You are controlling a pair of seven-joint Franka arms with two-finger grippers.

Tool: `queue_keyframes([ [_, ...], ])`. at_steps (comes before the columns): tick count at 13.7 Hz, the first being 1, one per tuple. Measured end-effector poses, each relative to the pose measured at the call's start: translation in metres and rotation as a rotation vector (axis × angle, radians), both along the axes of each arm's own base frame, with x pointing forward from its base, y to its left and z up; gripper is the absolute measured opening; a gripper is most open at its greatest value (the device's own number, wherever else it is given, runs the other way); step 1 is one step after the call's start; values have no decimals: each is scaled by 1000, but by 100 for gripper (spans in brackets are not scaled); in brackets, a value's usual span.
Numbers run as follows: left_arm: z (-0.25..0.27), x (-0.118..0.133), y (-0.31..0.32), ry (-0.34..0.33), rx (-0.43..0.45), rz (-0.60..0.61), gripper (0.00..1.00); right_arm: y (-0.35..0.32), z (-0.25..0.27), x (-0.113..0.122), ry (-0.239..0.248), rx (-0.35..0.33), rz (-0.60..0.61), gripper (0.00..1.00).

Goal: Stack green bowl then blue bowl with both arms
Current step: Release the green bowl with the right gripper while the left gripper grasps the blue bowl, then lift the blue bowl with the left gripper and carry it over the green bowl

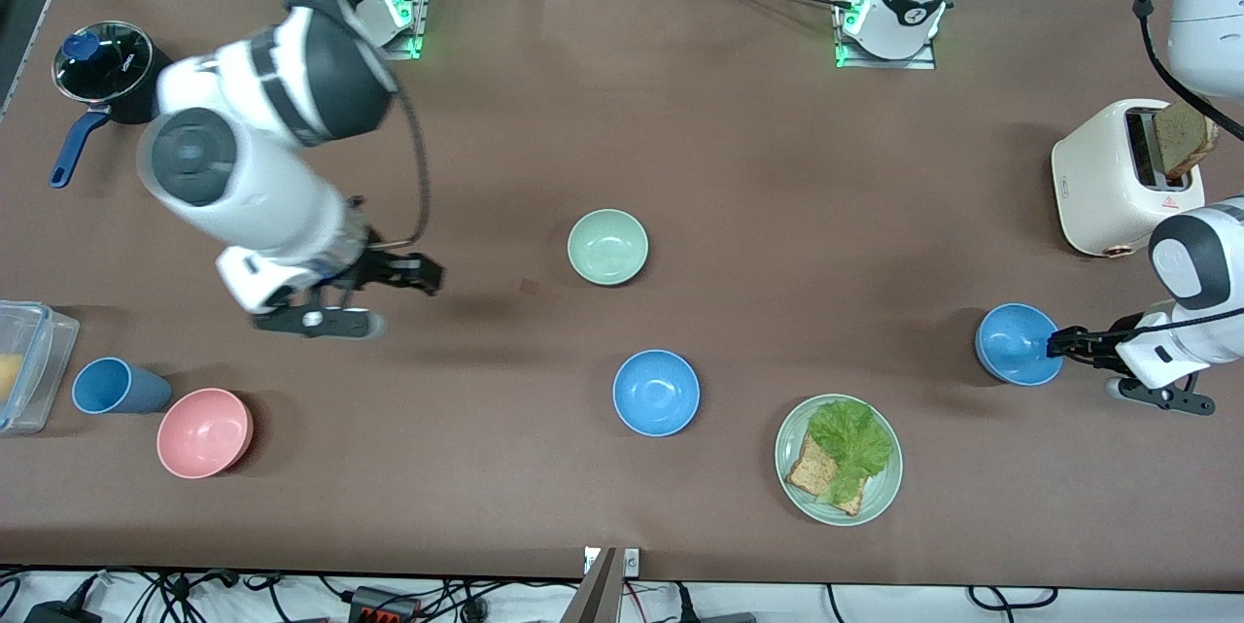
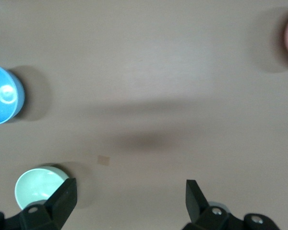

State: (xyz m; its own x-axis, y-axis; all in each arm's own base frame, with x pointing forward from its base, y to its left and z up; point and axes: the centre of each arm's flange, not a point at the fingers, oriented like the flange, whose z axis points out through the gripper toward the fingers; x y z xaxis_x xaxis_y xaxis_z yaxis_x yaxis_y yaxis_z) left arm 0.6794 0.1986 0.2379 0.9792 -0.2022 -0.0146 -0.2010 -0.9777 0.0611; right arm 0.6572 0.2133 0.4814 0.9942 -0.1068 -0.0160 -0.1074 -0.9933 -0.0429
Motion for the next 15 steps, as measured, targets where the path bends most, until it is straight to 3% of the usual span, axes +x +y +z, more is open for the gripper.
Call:
queue_keyframes([
  [1,-4,-1,2,0,-1,-17,67,-22,11,3,-9,1,-27,100],
  [5,-25,-4,17,-11,-2,-64,67,-121,55,9,-50,4,-143,100],
  [7,-29,-5,19,-9,-4,-78,51,-166,70,9,-73,-5,-118,100],
  [8,-30,-5,18,-10,-8,-78,51,-187,76,7,-82,-19,-75,100],
  [9,-30,-5,17,-14,-22,-69,44,-206,82,5,-90,-33,-21,100],
  [10,-31,-5,16,-19,-39,-60,30,-222,88,2,-93,-43,27,100],
  [12,-34,-5,14,-25,-70,-38,25,-245,97,-8,-70,-49,66,100],
  [14,-37,-5,13,-24,-88,-30,6,-255,106,-21,-32,-46,64,100],
  [15,-35,-5,11,-23,-91,-32,4,-256,110,-25,-19,-44,62,100],
])
